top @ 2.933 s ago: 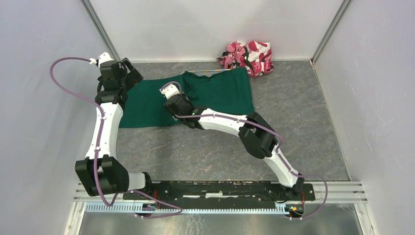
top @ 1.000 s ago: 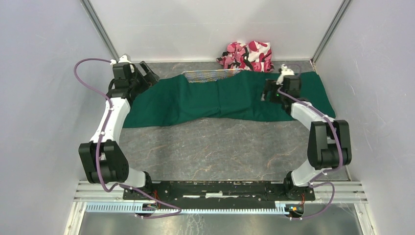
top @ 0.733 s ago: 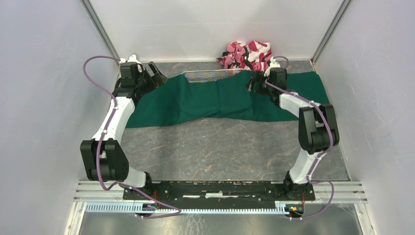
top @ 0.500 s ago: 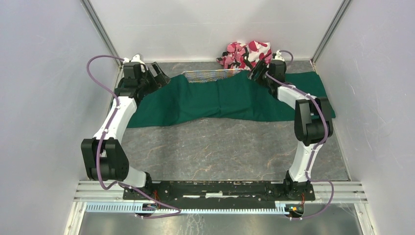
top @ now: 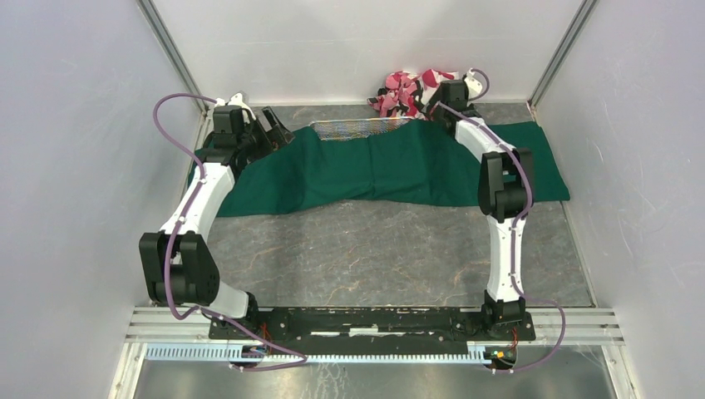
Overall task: Open and lay out the surgical kit
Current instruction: Open the surgical kit at the center of the board.
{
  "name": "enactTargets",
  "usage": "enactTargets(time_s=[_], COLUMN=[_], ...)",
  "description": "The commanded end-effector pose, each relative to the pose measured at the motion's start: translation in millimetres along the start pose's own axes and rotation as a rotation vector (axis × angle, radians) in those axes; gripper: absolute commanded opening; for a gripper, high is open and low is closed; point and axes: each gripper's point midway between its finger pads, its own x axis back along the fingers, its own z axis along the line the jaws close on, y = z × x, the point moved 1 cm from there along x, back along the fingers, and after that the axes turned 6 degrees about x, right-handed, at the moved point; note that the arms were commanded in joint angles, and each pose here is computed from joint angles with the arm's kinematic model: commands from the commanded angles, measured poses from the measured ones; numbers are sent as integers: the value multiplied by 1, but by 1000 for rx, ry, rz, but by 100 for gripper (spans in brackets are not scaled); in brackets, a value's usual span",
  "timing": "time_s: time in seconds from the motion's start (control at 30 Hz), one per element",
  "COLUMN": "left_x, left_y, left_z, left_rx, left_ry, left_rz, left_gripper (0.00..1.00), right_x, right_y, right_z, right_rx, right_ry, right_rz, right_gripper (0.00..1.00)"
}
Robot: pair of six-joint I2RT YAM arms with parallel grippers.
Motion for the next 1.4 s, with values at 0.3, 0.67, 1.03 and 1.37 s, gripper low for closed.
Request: enactTargets(time_s=[0.3,0.67,1.03,1.37], left_x=[2,4,4,9], left_y=[8,7,7,11], left_z=[-15,-18,-19,-22], left_rx=[-17,-22,-28,-34], left_ry=[-62,-70,-71,-76], left_rz=[-20,-21,-20,-38], left_gripper=[98,98,98,98], right_x=[-11,2,28,97], right_y=[-15,-1,19,-3], right_z=[-2,7,9,-14], right_rx=[137,113,71,97], right_ry=[-161,-139,-129,-34], right_rz=[-23,-39,-60,-14], right_gripper=[83,31,0,0])
